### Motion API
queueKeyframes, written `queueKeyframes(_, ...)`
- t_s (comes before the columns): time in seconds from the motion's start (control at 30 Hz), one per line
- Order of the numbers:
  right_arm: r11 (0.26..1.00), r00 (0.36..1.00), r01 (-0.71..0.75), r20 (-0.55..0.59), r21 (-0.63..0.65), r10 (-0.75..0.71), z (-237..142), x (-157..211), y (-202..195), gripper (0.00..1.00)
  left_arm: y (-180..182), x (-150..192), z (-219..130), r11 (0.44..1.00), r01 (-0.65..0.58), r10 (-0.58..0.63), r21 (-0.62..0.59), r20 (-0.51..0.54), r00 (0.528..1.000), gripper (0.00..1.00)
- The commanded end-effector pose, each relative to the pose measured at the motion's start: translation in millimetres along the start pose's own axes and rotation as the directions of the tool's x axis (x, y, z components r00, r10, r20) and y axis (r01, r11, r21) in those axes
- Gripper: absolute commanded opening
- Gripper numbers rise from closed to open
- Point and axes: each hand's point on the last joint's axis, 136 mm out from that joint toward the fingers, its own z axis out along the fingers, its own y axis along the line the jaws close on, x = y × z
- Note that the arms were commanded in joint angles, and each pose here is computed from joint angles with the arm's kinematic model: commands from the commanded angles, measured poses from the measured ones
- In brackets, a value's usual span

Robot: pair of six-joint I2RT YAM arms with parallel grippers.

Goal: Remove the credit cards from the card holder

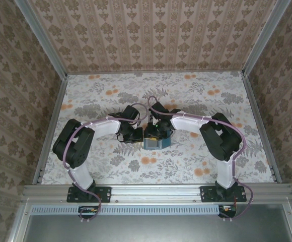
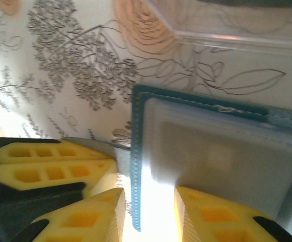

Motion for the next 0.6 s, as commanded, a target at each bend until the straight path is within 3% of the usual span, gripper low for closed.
queueKeyframes(0.0, 0.994, 1.0, -0.012, 0.004, 0.106, 0.012, -4.6, 2.2, -14.6, 0.37, 8.4, 9.8, 4.3, 1.0, 0.002, -0.002, -0.017, -0.034, 0.999, 0.09)
queueKeyframes(0.57, 0.91, 0.995, 0.048, 0.058, 0.411, -0.079, -53.1, 5.4, -55.1, 0.58, 10.4, 11.8, 4.5, 1.0, 0.009, -0.009, -0.022, -0.037, 0.999, 0.1)
